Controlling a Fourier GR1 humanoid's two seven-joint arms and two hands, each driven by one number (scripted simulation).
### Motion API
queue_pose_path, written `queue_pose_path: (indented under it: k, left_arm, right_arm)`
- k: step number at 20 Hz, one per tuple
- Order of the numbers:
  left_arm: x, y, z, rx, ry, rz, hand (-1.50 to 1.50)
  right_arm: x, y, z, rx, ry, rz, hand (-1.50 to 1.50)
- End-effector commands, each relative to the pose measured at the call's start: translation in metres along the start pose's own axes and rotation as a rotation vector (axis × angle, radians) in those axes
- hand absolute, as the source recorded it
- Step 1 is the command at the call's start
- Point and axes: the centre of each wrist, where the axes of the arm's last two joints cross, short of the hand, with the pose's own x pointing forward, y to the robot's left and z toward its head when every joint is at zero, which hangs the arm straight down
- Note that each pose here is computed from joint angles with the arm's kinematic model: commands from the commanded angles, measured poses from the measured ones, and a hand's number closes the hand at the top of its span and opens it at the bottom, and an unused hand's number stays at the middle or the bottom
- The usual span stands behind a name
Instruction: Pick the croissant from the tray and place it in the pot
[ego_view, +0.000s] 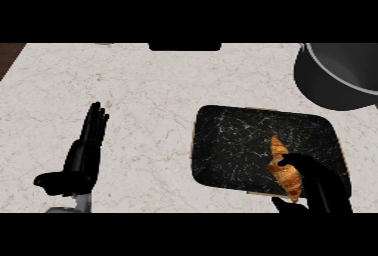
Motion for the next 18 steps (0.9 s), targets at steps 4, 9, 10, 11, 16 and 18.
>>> queue_pose_path:
  k: [4, 9, 10, 11, 16, 18]
  left_arm:
    - [0.013, -0.008, -0.006, 0.014, -0.008, -0.005, 0.0]
    - [0.008, -0.02, -0.004, -0.077, -0.052, 0.008, 0.0]
    - [0.01, -0.018, -0.008, -0.081, -0.047, 0.01, 0.0]
    - [0.014, -0.02, -0.01, -0.085, -0.069, 0.012, 0.0]
    - [0.018, -0.03, -0.015, -0.14, -0.08, 0.015, 0.0]
    - [0.019, -0.033, -0.014, -0.16, -0.081, 0.024, 0.0]
  right_arm:
    - [-0.004, 0.004, -0.003, -0.056, -0.032, 0.025, 1.5]
    - [0.017, 0.001, -0.085, -0.011, 0.352, -0.005, 1.5]
    - [0.01, 0.002, -0.087, 0.002, 0.417, -0.015, 1.5]
    - [0.006, 0.001, -0.088, 0.015, 0.478, -0.007, 1.5]
    - [0.021, -0.037, -0.145, -0.08, 0.634, 0.077, 1.5]
    - [0.025, -0.053, -0.167, -0.147, 0.688, 0.123, 1.5]
